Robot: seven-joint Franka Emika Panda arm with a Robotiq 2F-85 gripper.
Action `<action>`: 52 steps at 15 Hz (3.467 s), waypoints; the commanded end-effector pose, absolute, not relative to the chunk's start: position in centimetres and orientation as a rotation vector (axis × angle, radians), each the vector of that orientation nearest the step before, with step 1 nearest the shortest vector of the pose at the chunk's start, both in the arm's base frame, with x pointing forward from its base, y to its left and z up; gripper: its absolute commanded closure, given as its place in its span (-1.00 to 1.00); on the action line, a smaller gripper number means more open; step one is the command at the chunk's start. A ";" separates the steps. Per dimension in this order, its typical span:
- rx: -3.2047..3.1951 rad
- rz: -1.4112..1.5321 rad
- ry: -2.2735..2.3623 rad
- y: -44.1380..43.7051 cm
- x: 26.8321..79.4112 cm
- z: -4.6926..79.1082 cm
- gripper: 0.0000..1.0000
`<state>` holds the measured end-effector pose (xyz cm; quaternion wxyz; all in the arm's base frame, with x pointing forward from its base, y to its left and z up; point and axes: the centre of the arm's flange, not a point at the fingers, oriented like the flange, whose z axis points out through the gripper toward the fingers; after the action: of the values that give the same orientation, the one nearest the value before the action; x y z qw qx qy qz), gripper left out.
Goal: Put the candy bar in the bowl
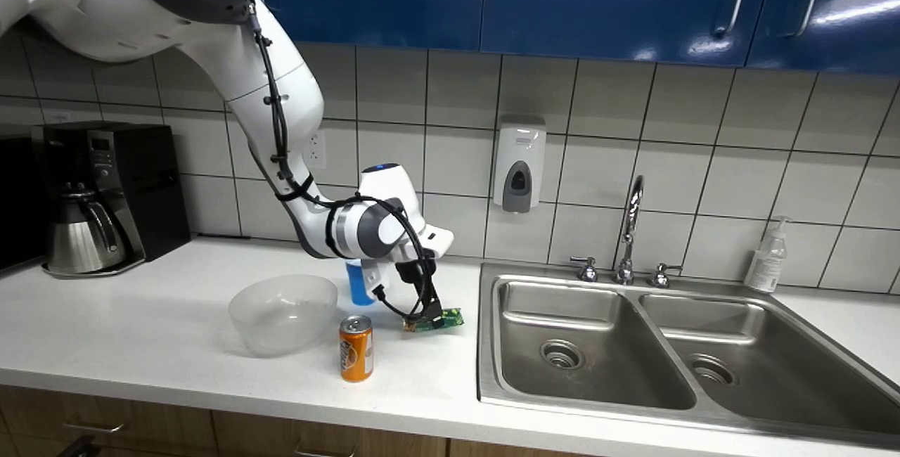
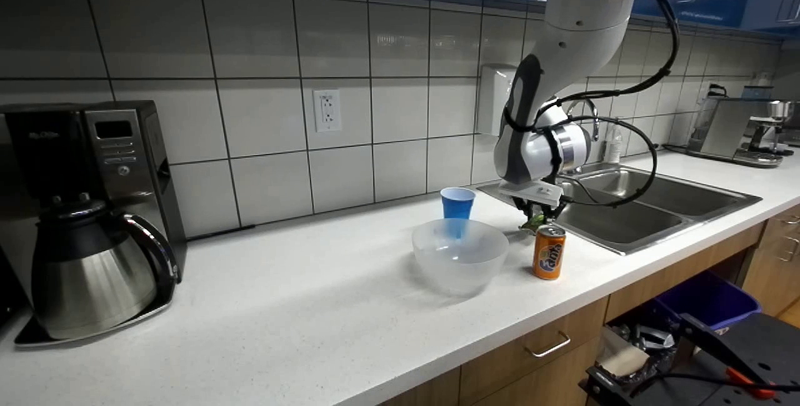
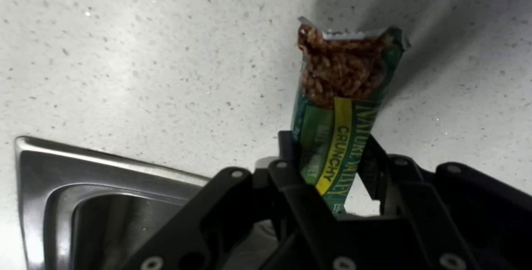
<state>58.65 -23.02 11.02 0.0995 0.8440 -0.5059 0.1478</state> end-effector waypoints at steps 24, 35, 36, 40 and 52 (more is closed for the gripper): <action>2.908 0.783 -0.796 -11.5 49.3 23.7 0.71; 3.164 0.586 -0.207 -3.3 47.6 22.3 0.71; 3.179 0.557 -0.169 -2.7 47.6 22.0 0.71; 3.214 0.461 -0.085 -2.3 47.5 21.0 0.71; 3.209 0.308 0.038 -3.8 47.2 19.1 -0.75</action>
<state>46.83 -3.37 18.55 -0.0462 0.9935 -0.0048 0.1037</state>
